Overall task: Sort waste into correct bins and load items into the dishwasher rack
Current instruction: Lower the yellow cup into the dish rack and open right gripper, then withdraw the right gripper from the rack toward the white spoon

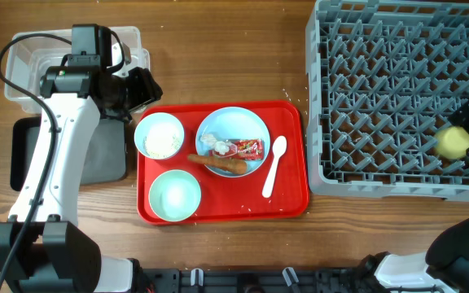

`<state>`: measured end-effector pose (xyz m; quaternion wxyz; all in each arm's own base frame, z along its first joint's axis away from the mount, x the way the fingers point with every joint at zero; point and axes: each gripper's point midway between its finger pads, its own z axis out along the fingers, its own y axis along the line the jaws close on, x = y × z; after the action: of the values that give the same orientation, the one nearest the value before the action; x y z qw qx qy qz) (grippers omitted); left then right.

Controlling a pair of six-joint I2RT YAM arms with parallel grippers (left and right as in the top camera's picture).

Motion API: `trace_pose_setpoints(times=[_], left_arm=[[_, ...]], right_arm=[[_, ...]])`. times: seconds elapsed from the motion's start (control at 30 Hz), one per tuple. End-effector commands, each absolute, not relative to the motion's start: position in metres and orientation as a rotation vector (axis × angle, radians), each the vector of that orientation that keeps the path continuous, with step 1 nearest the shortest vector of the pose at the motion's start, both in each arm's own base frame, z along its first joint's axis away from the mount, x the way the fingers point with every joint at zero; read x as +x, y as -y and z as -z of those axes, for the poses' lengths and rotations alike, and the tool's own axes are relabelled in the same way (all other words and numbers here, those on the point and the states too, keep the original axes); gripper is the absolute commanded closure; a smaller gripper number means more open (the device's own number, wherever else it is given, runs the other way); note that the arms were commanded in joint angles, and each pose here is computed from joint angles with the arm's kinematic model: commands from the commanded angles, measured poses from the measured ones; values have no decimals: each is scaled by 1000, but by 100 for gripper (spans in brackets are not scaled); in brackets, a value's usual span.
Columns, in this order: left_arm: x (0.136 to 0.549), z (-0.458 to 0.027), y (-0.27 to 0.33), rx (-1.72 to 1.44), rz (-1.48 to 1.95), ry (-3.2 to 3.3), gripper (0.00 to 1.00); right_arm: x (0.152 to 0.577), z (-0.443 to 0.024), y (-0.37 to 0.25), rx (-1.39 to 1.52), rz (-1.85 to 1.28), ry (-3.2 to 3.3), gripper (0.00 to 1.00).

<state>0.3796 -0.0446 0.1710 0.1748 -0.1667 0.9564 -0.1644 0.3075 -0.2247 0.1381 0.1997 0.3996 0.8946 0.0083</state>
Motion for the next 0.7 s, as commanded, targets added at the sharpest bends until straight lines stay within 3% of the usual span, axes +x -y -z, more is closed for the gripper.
trace_pose_setpoints(times=[0.0, 0.3, 0.47, 0.67], left_arm=[[379, -180, 43, -442, 455, -2691, 39], [377, -179, 43, -445, 454, -2698, 36], [373, -177, 43, -452, 452, -2717, 29], [364, -173, 43, -466, 446, -2758, 20]], right_arm=[[321, -141, 217, 1091, -133, -2473, 0], [329, -182, 189, 949, -285, -2394, 1], [326, -214, 126, 673, -374, -2447, 4], [318, -222, 3, 264, -446, -2618, 9]])
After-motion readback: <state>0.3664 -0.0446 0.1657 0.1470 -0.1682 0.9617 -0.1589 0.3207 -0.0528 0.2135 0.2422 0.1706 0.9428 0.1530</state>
